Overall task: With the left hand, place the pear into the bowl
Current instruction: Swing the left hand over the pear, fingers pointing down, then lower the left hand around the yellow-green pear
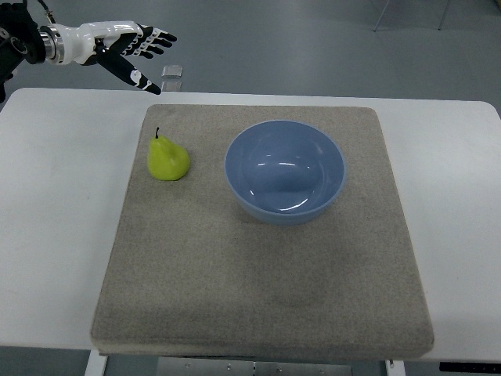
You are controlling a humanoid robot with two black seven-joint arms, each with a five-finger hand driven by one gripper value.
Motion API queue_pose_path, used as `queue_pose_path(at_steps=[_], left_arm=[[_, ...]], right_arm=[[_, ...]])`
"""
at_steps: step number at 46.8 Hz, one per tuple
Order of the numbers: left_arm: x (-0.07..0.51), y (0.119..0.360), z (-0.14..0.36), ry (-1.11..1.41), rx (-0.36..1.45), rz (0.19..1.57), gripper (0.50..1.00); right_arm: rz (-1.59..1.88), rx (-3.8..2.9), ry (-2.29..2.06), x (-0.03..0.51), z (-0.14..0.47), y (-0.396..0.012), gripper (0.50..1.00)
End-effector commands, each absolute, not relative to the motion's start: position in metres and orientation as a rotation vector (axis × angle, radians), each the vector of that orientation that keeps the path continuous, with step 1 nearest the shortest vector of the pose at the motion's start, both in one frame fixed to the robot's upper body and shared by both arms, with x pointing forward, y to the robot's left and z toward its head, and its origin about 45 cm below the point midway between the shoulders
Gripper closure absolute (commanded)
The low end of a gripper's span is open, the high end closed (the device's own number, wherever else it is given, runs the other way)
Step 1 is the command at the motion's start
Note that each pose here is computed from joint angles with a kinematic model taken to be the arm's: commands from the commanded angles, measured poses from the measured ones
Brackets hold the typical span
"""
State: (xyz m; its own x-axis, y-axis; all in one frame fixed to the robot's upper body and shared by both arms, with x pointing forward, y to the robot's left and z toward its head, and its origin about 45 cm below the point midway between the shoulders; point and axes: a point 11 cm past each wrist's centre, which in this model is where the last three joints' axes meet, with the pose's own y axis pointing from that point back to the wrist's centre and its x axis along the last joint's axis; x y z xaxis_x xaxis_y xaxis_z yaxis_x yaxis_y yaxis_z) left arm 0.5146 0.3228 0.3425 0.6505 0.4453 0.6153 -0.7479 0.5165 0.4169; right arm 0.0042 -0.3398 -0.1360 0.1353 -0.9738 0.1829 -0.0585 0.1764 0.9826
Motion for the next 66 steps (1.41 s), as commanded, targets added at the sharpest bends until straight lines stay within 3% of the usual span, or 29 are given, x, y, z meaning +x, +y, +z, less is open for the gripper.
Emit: queue_pose_path(at_steps=[1, 14, 23, 43, 53, 66], left_arm=[[0.508, 0.316, 0.343, -0.509, 0.780, 0.661, 0.512], [0.473, 0.292, 0.331, -0.615, 0.903, 0.353, 0.523], [0.468, 0.292, 0.329, -0.696, 1.013, 0.253, 0.525], [0.470, 0.295, 0.313, -0.801, 1.114, 0.187, 0.527], [0.471, 0.274, 0.304, -0.834, 1.081, 0.166, 0.525], [0.468, 0.275, 0.294, -0.822, 1.092, 0.146, 0.523]], right_arm=[[-0.952, 1.171, -1.219, 0.004, -0.136, -0.340, 0.574], [-0.952, 1.171, -1.219, 0.004, -0.136, -0.340, 0.576], [-0.952, 1.171, -1.219, 0.004, -0.136, -0.340, 0.576], [-0.953, 1.172, -1.218, 0.004, -0.136, -0.339, 0.576], [-0.952, 1.171, -1.219, 0.004, -0.136, -0.340, 0.576], [-0.953, 1.172, -1.218, 0.004, -0.136, -0.339, 0.576]])
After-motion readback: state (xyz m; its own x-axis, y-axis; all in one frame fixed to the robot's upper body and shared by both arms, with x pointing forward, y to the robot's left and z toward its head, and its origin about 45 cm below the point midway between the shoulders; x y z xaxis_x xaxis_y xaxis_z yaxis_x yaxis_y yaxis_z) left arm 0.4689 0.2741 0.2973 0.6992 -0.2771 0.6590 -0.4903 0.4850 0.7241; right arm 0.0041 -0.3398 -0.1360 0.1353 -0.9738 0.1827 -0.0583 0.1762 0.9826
